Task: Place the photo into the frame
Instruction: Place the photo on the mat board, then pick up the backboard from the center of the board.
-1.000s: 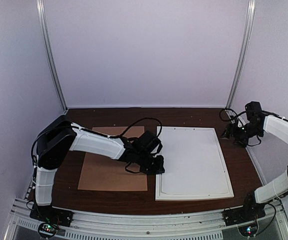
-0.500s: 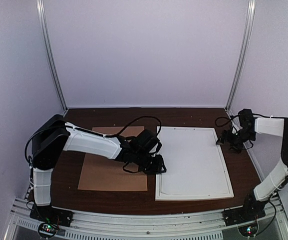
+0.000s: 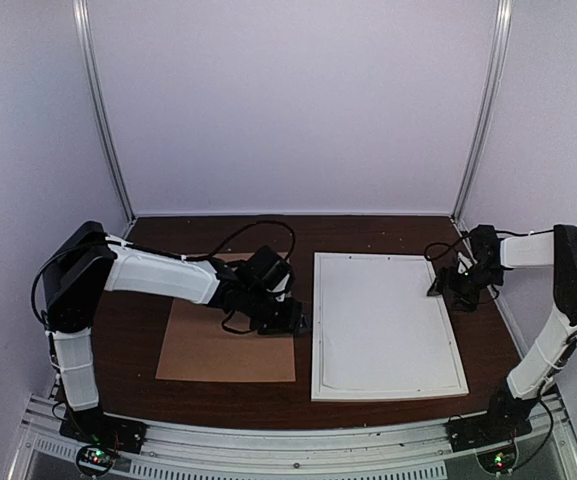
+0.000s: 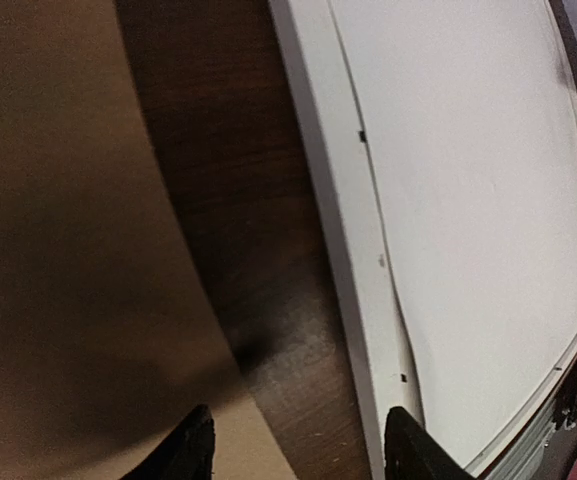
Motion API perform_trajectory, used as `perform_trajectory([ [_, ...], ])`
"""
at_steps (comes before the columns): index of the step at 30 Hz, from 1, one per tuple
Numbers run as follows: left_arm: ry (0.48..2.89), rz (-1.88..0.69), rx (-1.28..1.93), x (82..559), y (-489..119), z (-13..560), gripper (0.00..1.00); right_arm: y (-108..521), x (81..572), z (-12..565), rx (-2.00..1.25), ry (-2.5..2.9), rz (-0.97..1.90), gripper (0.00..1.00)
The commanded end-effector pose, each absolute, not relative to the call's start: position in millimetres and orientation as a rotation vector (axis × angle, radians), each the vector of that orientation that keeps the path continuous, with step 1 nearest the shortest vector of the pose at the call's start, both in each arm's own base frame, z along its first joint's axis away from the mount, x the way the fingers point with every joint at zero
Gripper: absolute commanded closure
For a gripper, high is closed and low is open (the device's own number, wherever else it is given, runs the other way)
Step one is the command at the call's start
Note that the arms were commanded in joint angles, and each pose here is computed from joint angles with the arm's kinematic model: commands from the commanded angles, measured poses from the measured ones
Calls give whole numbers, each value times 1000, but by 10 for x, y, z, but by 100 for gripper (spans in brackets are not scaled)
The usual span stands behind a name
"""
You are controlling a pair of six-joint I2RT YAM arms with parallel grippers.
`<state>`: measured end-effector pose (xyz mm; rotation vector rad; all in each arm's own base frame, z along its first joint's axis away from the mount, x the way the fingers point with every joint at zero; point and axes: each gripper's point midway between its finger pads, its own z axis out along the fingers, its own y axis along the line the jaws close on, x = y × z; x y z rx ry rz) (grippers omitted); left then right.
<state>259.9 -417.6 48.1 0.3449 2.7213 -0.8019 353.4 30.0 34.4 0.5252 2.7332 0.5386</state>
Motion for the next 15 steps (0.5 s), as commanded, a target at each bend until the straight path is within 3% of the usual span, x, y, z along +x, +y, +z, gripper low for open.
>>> perform_trajectory([
  [1,2691,-732,305,2823,-3768,601,41,417,3571,332,480,2731,556,19],
  [8,2674,-510,211,3098,-2897,707,35,480,3586,439,416,2724,543,20],
  [15,2689,-353,78,3244,-1961,746,20,511,3616,833,283,2682,328,20],
])
